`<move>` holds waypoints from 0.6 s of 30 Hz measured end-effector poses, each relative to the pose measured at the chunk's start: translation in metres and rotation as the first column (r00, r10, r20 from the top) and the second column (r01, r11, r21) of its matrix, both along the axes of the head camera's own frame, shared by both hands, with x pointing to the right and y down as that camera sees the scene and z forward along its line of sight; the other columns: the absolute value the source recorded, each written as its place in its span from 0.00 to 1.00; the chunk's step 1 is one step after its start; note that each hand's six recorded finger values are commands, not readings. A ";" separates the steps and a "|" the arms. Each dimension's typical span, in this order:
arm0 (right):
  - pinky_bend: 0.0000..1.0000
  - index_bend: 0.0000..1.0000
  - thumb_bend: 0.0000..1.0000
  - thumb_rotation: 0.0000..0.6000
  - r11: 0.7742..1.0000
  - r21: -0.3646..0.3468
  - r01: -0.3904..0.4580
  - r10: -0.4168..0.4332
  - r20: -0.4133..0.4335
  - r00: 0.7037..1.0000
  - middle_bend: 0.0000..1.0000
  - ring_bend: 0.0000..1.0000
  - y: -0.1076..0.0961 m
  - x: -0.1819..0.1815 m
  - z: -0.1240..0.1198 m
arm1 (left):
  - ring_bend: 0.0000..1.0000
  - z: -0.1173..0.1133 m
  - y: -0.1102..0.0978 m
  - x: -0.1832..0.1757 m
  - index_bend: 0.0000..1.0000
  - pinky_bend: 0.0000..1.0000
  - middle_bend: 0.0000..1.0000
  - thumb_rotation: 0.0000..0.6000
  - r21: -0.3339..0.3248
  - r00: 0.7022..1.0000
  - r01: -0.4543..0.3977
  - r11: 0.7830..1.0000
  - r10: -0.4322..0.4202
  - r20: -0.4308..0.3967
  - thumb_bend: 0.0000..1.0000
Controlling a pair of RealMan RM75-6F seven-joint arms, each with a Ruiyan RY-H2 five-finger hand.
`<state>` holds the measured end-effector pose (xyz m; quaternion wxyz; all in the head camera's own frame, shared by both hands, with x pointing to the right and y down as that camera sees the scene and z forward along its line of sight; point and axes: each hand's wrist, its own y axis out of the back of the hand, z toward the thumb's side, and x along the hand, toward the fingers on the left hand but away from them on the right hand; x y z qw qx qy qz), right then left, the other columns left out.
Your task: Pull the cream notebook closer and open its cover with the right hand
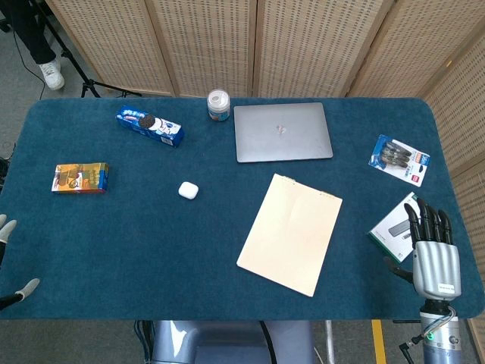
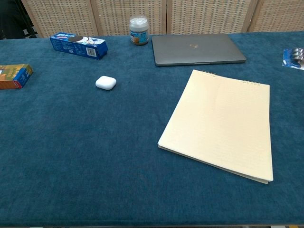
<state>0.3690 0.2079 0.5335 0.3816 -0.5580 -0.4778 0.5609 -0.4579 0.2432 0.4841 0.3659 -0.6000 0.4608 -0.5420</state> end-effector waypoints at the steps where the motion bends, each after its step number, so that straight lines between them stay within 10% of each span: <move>1: 0.00 0.00 0.00 1.00 1.000 -0.002 0.000 0.000 0.003 1.000 0.00 0.00 0.000 0.000 0.000 | 0.00 0.000 0.000 0.000 0.00 0.00 0.00 1.00 -0.001 1.000 0.001 1.000 -0.001 0.001 0.00; 18: 0.00 0.08 0.00 1.00 0.996 -0.074 0.040 -0.036 0.050 0.998 0.00 0.00 0.004 -0.008 0.009 | 0.00 0.000 -0.001 0.000 0.00 0.00 0.00 1.00 -0.003 1.000 0.000 1.000 0.000 -0.013 0.00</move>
